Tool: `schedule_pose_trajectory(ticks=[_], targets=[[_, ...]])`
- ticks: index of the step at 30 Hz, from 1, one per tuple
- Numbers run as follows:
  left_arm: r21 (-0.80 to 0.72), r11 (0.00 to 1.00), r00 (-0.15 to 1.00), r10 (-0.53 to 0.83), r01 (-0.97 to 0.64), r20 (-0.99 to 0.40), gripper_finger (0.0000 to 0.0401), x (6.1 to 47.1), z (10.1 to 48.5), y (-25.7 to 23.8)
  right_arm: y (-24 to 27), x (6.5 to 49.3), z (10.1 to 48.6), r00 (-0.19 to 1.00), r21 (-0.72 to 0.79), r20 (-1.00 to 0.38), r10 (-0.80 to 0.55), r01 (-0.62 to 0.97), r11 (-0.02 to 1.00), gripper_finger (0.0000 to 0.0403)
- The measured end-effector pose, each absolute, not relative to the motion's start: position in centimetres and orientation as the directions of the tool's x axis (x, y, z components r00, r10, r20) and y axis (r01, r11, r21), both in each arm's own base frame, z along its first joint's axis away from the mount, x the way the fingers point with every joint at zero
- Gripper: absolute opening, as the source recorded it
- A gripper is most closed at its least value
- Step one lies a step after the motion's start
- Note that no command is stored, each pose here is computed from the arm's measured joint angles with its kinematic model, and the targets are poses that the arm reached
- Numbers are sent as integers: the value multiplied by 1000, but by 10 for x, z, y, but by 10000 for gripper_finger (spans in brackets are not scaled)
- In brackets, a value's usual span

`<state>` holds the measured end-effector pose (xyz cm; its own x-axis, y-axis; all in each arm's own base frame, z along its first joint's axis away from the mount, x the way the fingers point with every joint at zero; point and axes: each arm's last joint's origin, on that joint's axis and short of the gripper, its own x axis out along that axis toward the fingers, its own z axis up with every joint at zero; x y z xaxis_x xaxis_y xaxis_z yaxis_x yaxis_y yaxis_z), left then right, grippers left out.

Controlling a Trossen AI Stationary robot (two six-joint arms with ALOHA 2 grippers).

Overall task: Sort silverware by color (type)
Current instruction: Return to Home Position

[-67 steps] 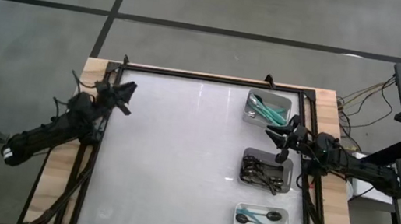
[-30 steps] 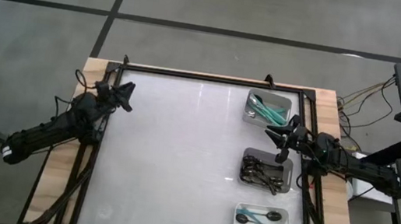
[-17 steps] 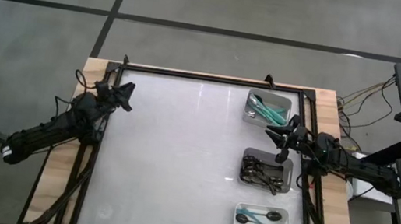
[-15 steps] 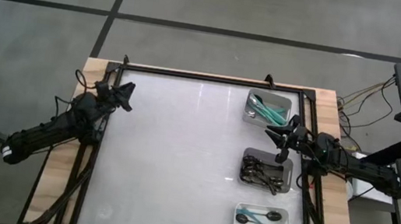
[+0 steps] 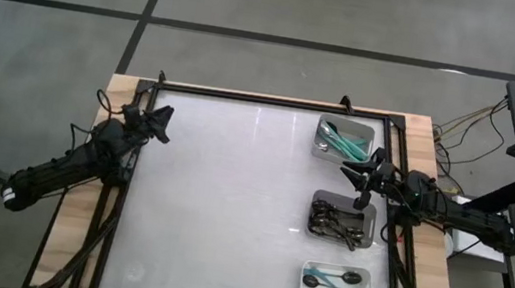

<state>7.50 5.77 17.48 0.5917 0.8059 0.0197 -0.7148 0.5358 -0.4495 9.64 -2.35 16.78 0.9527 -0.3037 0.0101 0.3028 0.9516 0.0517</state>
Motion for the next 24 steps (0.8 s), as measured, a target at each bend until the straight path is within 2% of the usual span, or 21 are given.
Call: schedule_pose_trajectory(ticks=[8, 15, 24], targets=[[-450, 540, 596, 803, -711, 21, 71, 75, 175, 58, -23, 96, 168, 953, 52, 10, -304, 303, 952, 72], [-457, 561, 609, 792, -691, 51, 71, 75, 178, 57, -23, 96, 168, 953, 52, 10, -304, 303, 952, 80], [-447, 537, 589, 808, -715, 29, 71, 75, 176, 58, -23, 96, 168, 953, 52, 10, -304, 303, 952, 79]])
